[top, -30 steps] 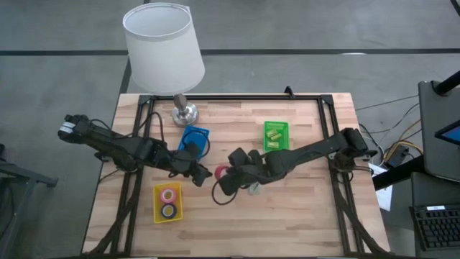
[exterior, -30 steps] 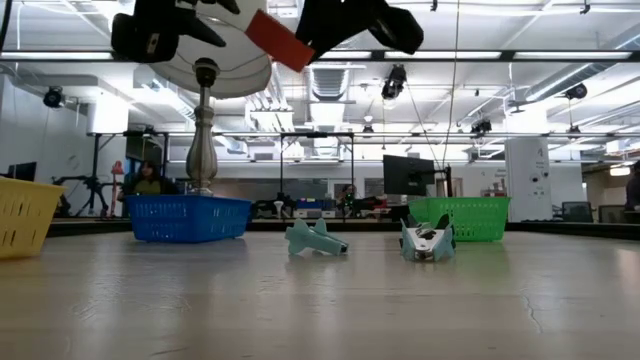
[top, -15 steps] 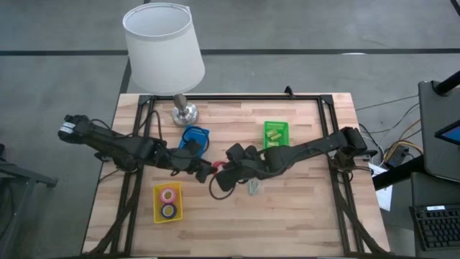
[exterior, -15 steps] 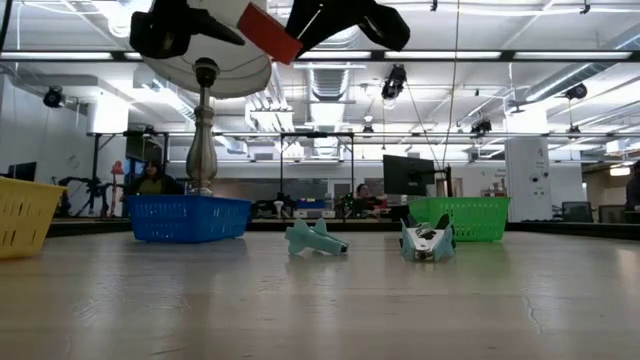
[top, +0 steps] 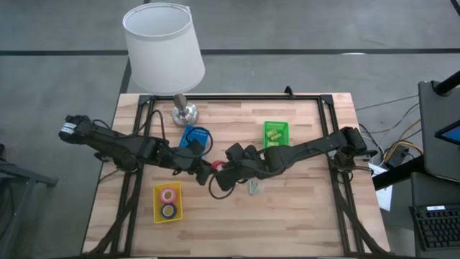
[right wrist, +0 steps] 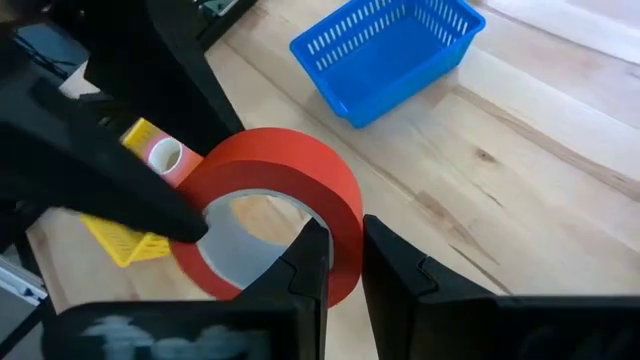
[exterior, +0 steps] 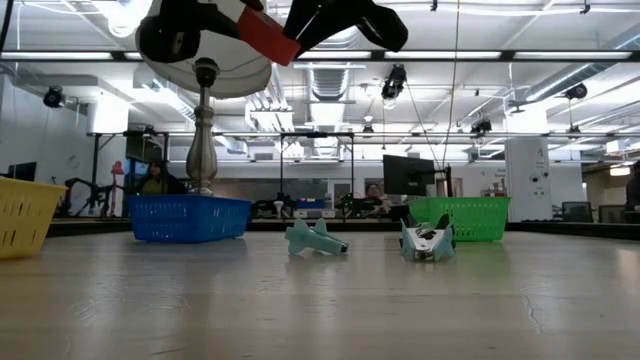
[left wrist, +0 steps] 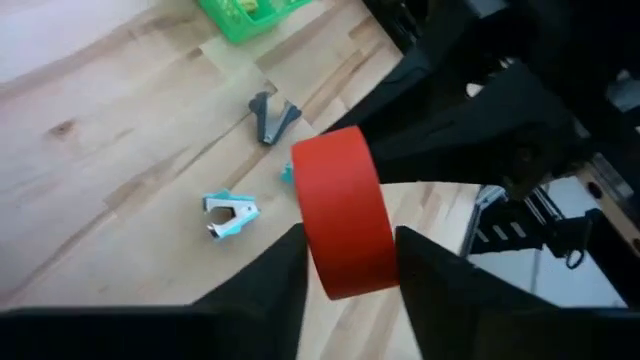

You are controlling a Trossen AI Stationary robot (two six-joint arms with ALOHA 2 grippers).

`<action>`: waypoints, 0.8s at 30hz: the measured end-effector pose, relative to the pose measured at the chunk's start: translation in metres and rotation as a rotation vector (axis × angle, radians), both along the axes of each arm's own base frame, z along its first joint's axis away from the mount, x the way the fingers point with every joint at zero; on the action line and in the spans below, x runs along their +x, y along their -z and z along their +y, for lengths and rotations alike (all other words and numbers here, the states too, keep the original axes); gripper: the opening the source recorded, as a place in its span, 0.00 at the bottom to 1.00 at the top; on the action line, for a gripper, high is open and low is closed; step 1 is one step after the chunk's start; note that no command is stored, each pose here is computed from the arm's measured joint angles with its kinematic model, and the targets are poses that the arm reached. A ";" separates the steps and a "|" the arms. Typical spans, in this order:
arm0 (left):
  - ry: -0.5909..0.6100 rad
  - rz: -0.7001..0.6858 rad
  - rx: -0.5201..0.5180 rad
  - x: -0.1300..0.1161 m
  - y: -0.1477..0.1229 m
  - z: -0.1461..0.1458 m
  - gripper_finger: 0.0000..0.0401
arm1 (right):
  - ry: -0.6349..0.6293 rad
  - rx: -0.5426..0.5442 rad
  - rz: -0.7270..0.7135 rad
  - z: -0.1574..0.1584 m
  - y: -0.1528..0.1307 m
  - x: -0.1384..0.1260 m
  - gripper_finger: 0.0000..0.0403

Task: Pick and place Stapler, Stapler remover, tape
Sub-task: Put the orange tape into the yellow bin

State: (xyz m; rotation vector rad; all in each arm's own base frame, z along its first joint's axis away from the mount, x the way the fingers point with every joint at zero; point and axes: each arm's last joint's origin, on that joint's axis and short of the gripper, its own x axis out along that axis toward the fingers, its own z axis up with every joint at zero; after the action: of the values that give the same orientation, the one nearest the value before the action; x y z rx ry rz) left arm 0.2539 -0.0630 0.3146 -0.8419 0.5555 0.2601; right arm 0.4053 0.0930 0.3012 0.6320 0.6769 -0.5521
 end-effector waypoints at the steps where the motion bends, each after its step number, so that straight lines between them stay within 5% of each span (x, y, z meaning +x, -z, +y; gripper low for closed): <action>1: -0.001 -0.001 0.003 0.000 0.000 0.000 0.31 | 0.000 -0.002 0.002 0.000 0.000 0.000 0.10; 12: 0.150 0.073 -0.010 -0.010 0.000 0.000 0.26 | -0.076 0.009 -0.012 0.002 -0.003 0.002 0.20; 21: 0.322 0.218 -0.092 -0.056 -0.006 0.000 0.26 | -0.128 -0.028 0.004 0.002 -0.005 0.000 0.43; 24: 0.400 0.252 -0.190 -0.073 -0.008 -0.001 0.26 | -0.158 -0.048 0.007 0.003 -0.006 0.000 0.48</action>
State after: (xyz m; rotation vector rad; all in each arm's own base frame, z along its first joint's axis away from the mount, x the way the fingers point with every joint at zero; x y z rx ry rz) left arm 0.1806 -0.0644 0.3227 -0.8659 0.9809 -0.0559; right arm 0.4050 0.0958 0.3075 0.5268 0.7110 -0.4232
